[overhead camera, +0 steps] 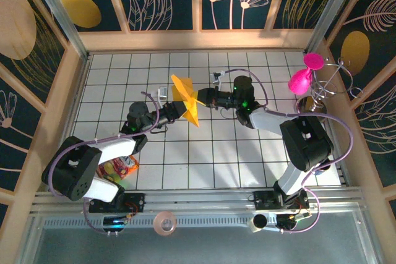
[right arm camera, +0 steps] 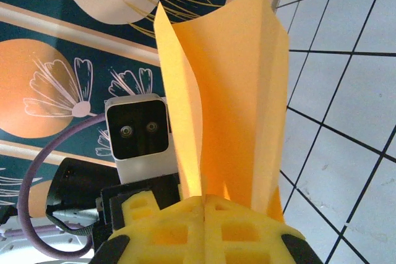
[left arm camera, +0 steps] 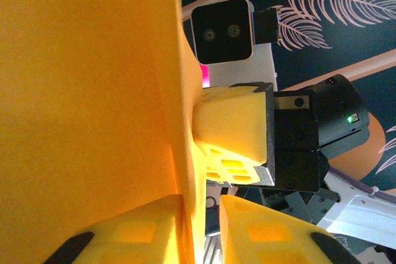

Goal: Fold a paper plane with a square sheet of paper (pick it up from the middle)
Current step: Pick up the paper from the center of the table.

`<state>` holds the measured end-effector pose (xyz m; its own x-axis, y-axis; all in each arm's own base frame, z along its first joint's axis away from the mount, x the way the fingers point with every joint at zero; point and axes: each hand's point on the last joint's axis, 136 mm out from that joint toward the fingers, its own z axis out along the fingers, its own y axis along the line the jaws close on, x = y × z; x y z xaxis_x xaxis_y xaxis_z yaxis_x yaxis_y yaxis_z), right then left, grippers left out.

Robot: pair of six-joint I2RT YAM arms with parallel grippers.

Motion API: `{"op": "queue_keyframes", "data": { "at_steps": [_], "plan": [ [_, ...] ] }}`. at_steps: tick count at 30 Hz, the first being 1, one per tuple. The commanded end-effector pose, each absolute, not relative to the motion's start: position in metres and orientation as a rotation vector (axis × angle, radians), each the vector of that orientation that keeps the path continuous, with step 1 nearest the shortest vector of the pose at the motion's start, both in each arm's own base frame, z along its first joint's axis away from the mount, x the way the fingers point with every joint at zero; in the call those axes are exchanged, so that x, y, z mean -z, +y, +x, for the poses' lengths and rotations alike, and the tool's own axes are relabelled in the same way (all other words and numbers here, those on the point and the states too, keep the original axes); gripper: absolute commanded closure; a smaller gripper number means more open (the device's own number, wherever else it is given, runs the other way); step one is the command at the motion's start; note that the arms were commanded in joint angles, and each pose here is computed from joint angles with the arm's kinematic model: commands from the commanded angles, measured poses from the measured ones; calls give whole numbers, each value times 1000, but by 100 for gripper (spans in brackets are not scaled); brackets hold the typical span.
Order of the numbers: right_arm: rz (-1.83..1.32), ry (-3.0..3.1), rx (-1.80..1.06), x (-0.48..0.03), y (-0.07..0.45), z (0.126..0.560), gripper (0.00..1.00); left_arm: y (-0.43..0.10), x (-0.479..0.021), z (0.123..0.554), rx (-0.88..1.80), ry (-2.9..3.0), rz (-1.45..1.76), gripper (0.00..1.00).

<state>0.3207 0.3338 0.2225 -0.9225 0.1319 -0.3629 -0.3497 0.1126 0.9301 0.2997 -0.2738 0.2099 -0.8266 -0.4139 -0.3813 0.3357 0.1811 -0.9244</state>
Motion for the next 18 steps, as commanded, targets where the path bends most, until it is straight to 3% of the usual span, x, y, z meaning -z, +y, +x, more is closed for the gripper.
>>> {"op": "queue_keyframes", "data": {
  "at_steps": [1,9,14,18],
  "plan": [
    [-250,1992,-1891,-236,329,317,94,-276,-229,296,1720,1799,13,83],
    [-183,2011,-1791,-236,309,328,69,-273,-226,301,1661,1808,8,93],
    [-116,2078,-1577,-223,286,344,62,-270,-209,306,1548,1901,-3,92],
    [-35,2141,-1365,-207,261,356,60,-258,-176,319,1291,2089,-25,92]
  ]
}}
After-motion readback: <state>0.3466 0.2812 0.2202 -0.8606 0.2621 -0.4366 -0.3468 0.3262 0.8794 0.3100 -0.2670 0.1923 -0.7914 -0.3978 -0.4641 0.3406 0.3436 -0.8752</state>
